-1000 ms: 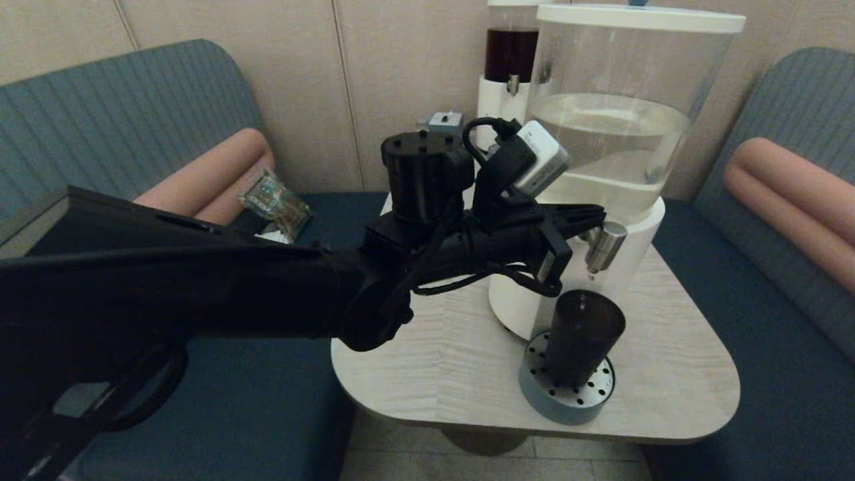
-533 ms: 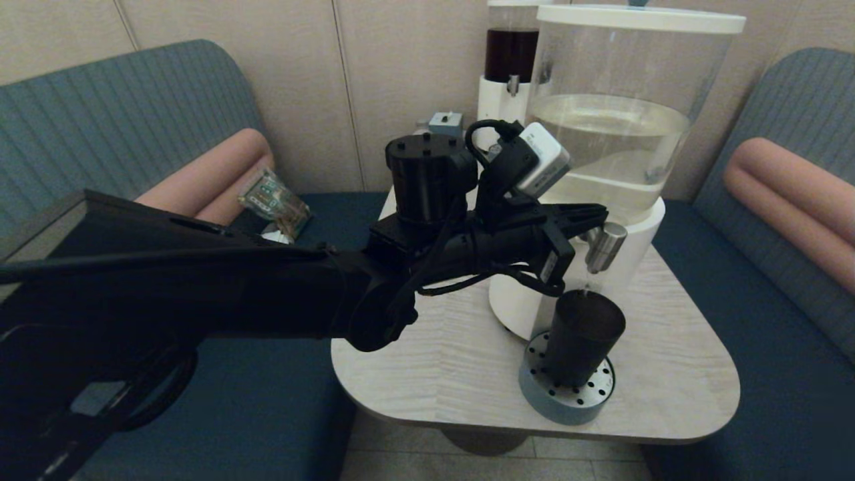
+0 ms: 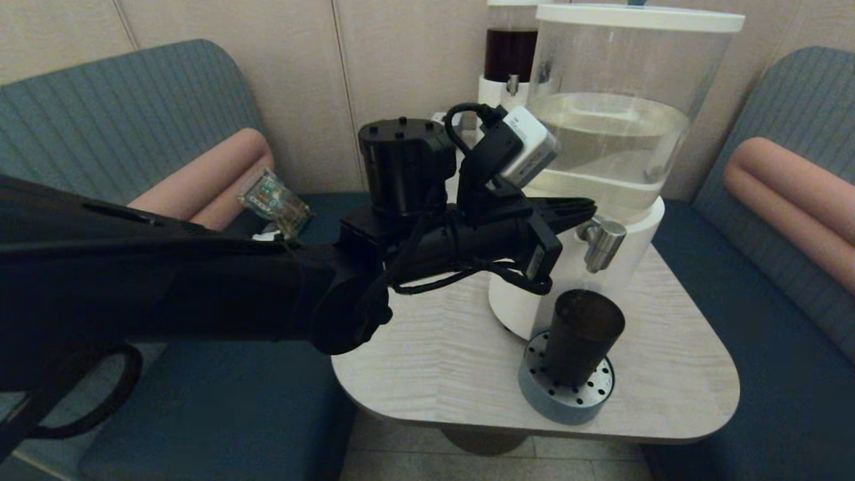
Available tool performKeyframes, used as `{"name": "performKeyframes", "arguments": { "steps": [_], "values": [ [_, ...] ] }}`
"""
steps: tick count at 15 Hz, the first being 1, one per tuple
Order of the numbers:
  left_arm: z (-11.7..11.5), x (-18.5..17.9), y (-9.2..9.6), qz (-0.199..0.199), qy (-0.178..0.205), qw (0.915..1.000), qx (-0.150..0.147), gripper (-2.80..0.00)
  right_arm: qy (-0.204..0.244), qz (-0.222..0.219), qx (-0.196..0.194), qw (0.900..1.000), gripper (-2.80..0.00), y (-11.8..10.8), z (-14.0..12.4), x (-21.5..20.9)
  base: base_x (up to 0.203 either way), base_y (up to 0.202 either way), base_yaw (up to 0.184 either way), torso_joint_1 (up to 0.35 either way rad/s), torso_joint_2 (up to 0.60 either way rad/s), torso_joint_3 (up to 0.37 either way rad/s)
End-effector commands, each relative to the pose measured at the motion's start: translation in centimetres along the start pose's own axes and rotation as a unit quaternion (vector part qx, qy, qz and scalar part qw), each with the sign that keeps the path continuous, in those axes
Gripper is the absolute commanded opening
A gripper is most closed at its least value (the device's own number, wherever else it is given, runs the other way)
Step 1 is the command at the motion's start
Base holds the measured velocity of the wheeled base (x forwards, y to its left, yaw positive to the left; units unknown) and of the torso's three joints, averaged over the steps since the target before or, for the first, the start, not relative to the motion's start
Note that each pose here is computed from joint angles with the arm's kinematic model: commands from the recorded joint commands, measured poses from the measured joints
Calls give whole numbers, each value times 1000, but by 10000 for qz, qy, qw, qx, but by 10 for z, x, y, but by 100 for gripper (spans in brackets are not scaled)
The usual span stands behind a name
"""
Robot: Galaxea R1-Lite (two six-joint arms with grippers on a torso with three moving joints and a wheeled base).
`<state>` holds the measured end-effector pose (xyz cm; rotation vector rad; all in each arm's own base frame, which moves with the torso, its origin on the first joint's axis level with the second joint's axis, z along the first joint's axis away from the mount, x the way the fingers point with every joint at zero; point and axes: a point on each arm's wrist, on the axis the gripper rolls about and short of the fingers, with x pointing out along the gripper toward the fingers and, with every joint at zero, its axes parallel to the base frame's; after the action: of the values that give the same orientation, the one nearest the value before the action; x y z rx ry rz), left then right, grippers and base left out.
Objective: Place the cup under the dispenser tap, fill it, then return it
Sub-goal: Turn off the faucet
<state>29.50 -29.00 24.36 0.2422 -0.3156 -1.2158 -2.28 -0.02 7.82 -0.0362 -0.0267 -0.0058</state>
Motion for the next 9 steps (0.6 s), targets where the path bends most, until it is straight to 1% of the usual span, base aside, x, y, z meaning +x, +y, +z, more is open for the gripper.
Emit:
{"name": "performKeyframes", "arguments": {
  "steps": [1,4,6,9],
  "values": [
    [6,-8,-2,-3,-18,10000,17,-280,50,5,-2,10000,-280,0,-3,1,0,0,0,0,0,0],
    [-3,-6,-4,-44,94,9999,-55,-280,50,5,-2,10000,-280,0,-3,1,0,0,0,0,0,0],
    [-8,-4,-5,-62,147,9997,-177,-280,50,0,-3,10000,-280,0,-3,1,0,0,0,0,0,0],
    [-11,-4,-5,-74,199,9995,-232,-280,50,3,-3,10000,-280,0,-3,1,0,0,0,0,0,0]
  ]
}}
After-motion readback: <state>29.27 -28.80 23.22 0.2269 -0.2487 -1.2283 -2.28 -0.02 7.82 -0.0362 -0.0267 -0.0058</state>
